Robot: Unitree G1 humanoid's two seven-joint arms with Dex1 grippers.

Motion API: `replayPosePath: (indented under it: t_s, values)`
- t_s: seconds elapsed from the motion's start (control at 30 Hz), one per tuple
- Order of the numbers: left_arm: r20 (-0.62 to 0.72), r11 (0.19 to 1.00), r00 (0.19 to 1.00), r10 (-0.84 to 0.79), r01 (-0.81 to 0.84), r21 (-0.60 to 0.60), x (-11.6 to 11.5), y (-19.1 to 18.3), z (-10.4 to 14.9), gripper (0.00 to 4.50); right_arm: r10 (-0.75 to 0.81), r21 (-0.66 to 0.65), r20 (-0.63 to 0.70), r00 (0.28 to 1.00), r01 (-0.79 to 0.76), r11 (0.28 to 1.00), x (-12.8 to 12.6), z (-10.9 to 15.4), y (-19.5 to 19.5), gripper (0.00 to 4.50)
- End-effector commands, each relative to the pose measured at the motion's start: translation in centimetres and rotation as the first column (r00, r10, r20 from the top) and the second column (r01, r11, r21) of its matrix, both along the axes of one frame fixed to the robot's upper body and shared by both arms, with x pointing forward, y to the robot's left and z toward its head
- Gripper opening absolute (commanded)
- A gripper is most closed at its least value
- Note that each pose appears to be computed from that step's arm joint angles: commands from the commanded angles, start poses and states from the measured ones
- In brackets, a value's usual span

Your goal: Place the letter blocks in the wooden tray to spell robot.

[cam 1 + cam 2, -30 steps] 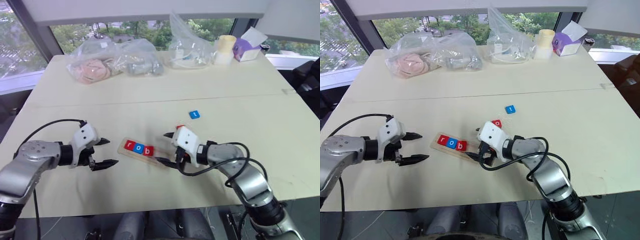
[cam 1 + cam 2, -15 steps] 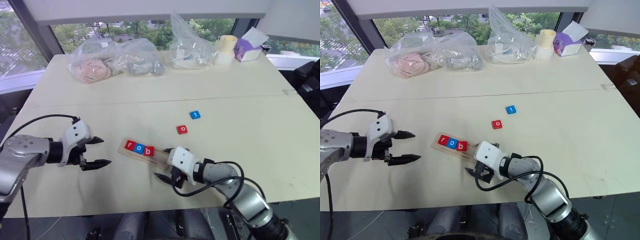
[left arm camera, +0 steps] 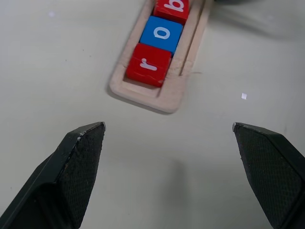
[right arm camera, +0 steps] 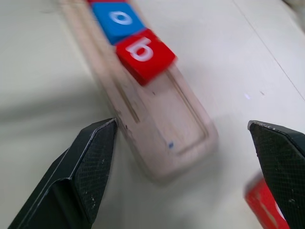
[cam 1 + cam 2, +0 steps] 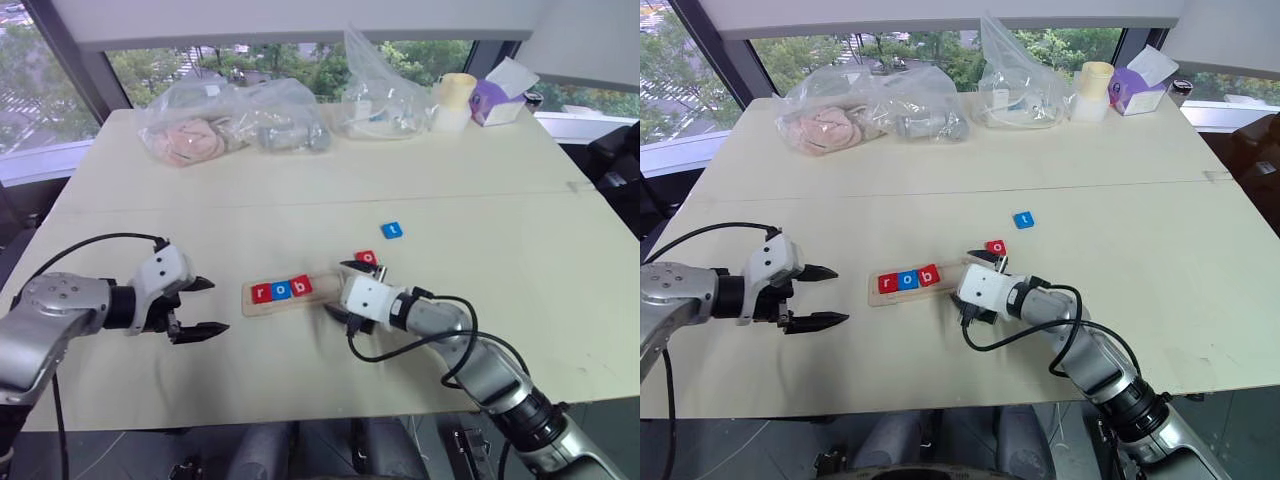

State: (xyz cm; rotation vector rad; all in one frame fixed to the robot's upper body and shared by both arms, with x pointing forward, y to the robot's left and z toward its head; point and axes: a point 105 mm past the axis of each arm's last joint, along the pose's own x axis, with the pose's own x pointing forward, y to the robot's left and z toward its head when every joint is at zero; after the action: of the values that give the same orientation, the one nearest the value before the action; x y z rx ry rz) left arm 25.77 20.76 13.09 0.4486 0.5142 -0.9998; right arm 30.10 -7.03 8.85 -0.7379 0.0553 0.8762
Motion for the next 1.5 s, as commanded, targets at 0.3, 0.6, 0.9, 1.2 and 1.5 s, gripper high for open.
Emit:
replayPosePath:
  t_s: [0.3,0.6,0.9,1.2,1.5]
  values:
    - [0.053,1.000,0.999,0.001,0.000,-0.019,0.3,-0.6,0.5,4.50,0.009,0.299,-0.131,0.991,0.031,0.954,1.7,3.9,1.8,4.43]
    - [0.062,0.999,0.998,0.023,-0.022,-0.025,0.1,-0.4,0.5,4.50,-0.006,0.098,-0.008,1.000,0.007,0.995,4.7,2.3,1.7,4.43]
    - [0.059,0.999,0.997,0.044,-0.042,-0.034,-0.1,-0.3,0.3,4.50,0.070,0.127,0.007,0.997,-0.071,0.989,3.7,3.2,3.3,4.43]
    - [0.064,0.998,0.997,0.044,-0.041,-0.047,0.3,-0.7,0.2,4.50,0.095,0.101,0.019,0.995,-0.097,0.990,3.7,3.3,4.6,4.43]
    - [0.080,0.997,0.996,0.048,-0.043,-0.059,0.7,-0.8,0.4,4.50,-0.005,0.176,0.039,0.999,-0.002,0.984,4.7,6.0,2.0,4.43]
